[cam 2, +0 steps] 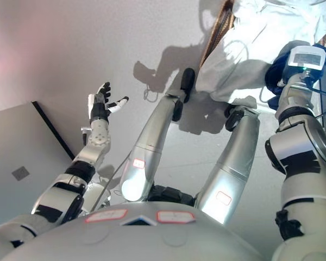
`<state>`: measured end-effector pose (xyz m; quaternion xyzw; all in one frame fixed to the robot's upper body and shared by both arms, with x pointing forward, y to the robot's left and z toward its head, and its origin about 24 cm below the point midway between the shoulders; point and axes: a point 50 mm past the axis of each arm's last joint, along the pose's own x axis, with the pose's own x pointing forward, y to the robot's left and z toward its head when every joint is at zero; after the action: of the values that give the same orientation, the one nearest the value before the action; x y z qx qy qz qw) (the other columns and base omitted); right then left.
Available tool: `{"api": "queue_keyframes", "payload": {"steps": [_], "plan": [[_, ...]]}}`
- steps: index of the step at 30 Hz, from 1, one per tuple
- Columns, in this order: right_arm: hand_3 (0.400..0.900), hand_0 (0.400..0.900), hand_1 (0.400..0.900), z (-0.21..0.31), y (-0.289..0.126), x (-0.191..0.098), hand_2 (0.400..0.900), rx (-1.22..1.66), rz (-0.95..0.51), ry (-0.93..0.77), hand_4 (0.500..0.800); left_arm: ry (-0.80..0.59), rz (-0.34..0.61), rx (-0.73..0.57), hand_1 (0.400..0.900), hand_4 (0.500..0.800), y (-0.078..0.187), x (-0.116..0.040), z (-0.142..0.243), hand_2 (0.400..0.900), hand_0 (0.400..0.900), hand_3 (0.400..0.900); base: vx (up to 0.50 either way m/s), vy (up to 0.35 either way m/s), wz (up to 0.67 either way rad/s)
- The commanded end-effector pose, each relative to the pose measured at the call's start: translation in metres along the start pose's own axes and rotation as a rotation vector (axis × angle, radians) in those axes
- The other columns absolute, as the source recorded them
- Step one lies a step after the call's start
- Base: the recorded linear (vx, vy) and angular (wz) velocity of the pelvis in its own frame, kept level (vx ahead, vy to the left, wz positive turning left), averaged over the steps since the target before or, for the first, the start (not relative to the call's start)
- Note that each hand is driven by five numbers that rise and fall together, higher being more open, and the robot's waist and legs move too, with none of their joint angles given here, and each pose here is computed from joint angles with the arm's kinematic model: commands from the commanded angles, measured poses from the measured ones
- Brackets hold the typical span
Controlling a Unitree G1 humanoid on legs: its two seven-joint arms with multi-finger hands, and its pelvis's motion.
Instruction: Put the clothes in the basket into the washing machine.
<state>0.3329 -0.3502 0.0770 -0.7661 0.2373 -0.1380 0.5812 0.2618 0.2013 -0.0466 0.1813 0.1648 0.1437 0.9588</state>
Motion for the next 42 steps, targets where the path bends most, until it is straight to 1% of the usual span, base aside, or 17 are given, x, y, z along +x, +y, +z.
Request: {"api": "queue_keyframes", "payload": {"steps": [1,9,11,13,15,16,17,20,26,30,32,33,35,38,39,40,42], "plan": [[0.900,0.900,0.900,-0.051,0.016,-0.007,0.900,-0.152,0.027,0.135,0.800,0.113,0.105,0.020,0.900,0.800,0.020,-0.010,-0.033,0.900,0.900,0.900,0.000,0.000,0.00],[0.900,0.900,0.900,-0.054,0.006,-0.004,0.900,-0.188,-0.030,0.154,0.800,0.115,0.124,0.019,0.900,0.800,0.020,-0.012,-0.035,0.900,0.900,0.900,-0.002,-0.008,0.00],[0.900,0.900,0.900,-0.051,-0.012,0.002,0.900,-0.151,-0.092,0.141,0.800,0.114,0.153,0.013,0.900,0.800,0.025,-0.012,-0.035,0.900,0.900,0.900,0.003,0.000,-0.13],[0.900,0.900,0.900,-0.050,-0.014,0.003,0.900,-0.082,-0.094,0.152,0.800,0.142,0.146,0.010,0.900,0.800,0.024,-0.014,-0.040,0.900,0.900,0.900,0.006,-0.009,-0.07],[0.900,0.900,0.900,-0.048,-0.025,0.006,0.900,-0.083,-0.140,0.152,0.800,0.162,0.144,0.001,0.900,0.800,0.022,-0.016,-0.044,0.900,0.900,0.900,0.006,-0.001,-0.06],[0.571,0.571,0.571,-0.044,-0.020,0.005,0.571,-0.079,-0.123,0.133,0.602,0.162,0.145,0.000,0.900,0.800,0.023,-0.016,-0.044,0.900,0.900,0.900,0.006,-0.002,-0.08],[0.400,0.400,0.400,-0.041,-0.017,0.004,0.400,-0.077,-0.117,0.123,0.500,0.158,0.147,0.000,0.900,0.800,0.023,-0.015,-0.043,0.900,0.900,0.900,0.004,-0.016,-0.05],[0.400,0.400,0.400,-0.029,-0.023,0.006,0.400,-0.066,-0.138,0.097,0.500,0.153,0.166,-0.009,0.900,0.800,0.026,-0.011,-0.040,0.900,0.900,0.900,0.003,-0.013,-0.04],[0.400,0.400,0.400,-0.035,-0.021,0.006,0.400,-0.055,-0.117,0.112,0.500,0.127,0.152,-0.010,0.900,0.800,0.025,-0.013,-0.038,0.900,0.900,0.900,0.006,-0.001,0.00],[0.400,0.400,0.400,-0.034,-0.025,0.007,0.400,0.037,-0.128,0.135,0.500,0.109,0.153,-0.018,0.900,0.800,0.025,-0.012,-0.035,0.900,0.900,0.900,0.025,-0.004,-0.09],[0.400,0.400,0.400,-0.047,-0.033,0.009,0.400,0.345,-0.152,0.223,0.500,0.100,0.162,-0.025,0.900,0.800,0.027,-0.009,-0.032,0.900,0.900,0.900,0.021,-0.025,-0.07],[0.400,0.400,0.400,-0.047,-0.032,0.009,0.400,0.346,-0.151,0.224,0.500,0.099,0.162,-0.025,0.900,0.800,0.027,-0.009,-0.032,0.900,0.900,0.900,0.022,-0.021,-0.03],[0.400,0.400,0.400,-0.059,-0.034,0.008,0.400,0.665,-0.185,0.332,0.500,0.085,0.176,-0.041,0.900,0.800,0.031,-0.009,-0.030,0.900,0.900,0.900,0.038,-0.012,-0.08],[0.400,0.400,0.400,-0.074,-0.027,0.005,0.400,1.265,-0.254,0.530,0.500,0.097,0.193,-0.045,0.900,0.800,0.038,-0.011,-0.035,0.900,0.900,0.900,0.065,0.006,-0.14],[0.400,0.400,0.400,-0.077,-0.025,0.003,0.400,1.329,-0.277,0.565,0.500,0.105,0.201,-0.043,0.900,0.800,0.041,-0.012,-0.037,0.900,0.900,0.900,-0.040,0.033,-0.20],[0.400,0.400,0.400,-0.075,-0.026,0.004,0.400,1.546,-0.312,0.596,0.500,0.112,0.201,-0.030,0.900,0.800,0.043,-0.013,-0.040,0.900,0.900,0.900,0.049,0.025,-0.18],[0.400,0.400,0.400,-0.070,-0.020,0.002,0.400,1.800,-0.346,0.635,0.500,0.144,0.208,-0.021,0.900,0.800,0.047,-0.017,-0.050,0.900,0.900,0.900,0.014,0.047,-0.23]]}}
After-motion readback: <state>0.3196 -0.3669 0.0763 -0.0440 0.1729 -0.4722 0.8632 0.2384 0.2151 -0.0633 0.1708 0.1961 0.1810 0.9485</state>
